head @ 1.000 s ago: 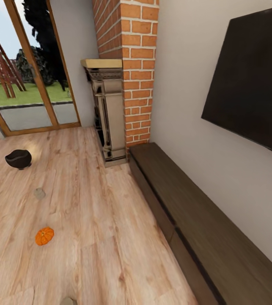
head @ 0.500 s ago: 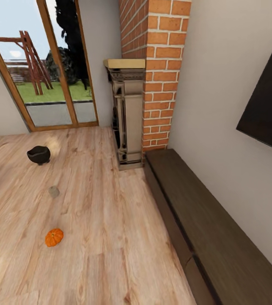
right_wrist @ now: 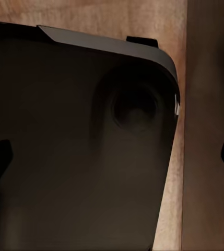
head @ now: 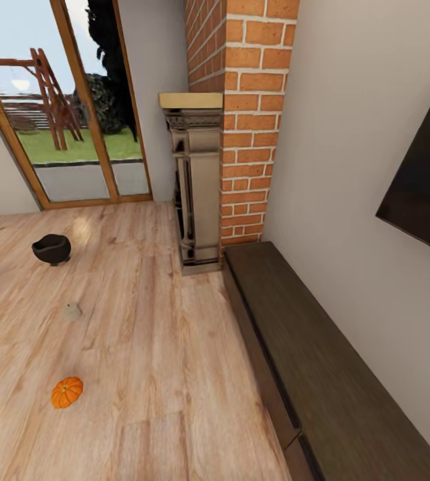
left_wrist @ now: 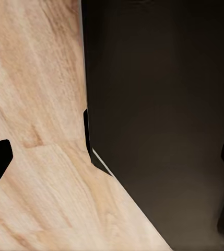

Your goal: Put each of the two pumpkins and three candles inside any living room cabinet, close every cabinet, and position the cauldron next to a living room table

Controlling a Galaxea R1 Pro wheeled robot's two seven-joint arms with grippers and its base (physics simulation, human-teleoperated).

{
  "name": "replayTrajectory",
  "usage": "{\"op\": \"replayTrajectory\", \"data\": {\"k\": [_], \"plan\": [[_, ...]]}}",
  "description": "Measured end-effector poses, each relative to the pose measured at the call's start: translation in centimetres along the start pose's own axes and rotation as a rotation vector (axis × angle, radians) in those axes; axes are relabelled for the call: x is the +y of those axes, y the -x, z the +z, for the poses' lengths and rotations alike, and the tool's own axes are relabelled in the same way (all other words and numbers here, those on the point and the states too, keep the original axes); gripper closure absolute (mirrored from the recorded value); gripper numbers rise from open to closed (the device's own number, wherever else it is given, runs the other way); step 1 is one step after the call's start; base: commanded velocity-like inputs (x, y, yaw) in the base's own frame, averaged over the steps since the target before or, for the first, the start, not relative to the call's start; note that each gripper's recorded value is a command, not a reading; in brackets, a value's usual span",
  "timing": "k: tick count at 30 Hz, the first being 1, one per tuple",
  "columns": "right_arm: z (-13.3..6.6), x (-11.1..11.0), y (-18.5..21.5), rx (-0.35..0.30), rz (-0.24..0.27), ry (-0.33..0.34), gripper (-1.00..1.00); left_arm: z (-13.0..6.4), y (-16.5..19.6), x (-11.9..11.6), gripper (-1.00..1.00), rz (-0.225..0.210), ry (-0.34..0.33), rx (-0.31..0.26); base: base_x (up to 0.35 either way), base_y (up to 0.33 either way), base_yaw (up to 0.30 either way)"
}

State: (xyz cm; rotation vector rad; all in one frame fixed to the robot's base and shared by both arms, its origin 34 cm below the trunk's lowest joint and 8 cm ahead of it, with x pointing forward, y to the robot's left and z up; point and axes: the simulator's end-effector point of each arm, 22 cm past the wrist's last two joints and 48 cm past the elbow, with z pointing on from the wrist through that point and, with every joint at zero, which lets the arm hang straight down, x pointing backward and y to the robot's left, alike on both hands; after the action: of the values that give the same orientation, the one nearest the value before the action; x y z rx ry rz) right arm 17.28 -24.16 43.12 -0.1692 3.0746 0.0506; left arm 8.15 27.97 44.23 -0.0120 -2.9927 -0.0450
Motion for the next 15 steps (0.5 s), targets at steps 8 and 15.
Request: {"op": "replayTrajectory", "data": {"k": [8, 15], "plan": [[0.01, 0.20, 0.13, -0.005, 0.004, -0.002, -1.00, 0.00, 0.06, 0.06, -1.00, -0.007, 0.002, -0.001, 0.012, -0.005, 0.000], [0.01, 0.34, 0.09, -0.004, 0.006, -0.001, -1.00, 0.00, 0.00, 0.06, -1.00, -0.007, 0.002, 0.000, 0.000, 0.000, 0.161]]}}
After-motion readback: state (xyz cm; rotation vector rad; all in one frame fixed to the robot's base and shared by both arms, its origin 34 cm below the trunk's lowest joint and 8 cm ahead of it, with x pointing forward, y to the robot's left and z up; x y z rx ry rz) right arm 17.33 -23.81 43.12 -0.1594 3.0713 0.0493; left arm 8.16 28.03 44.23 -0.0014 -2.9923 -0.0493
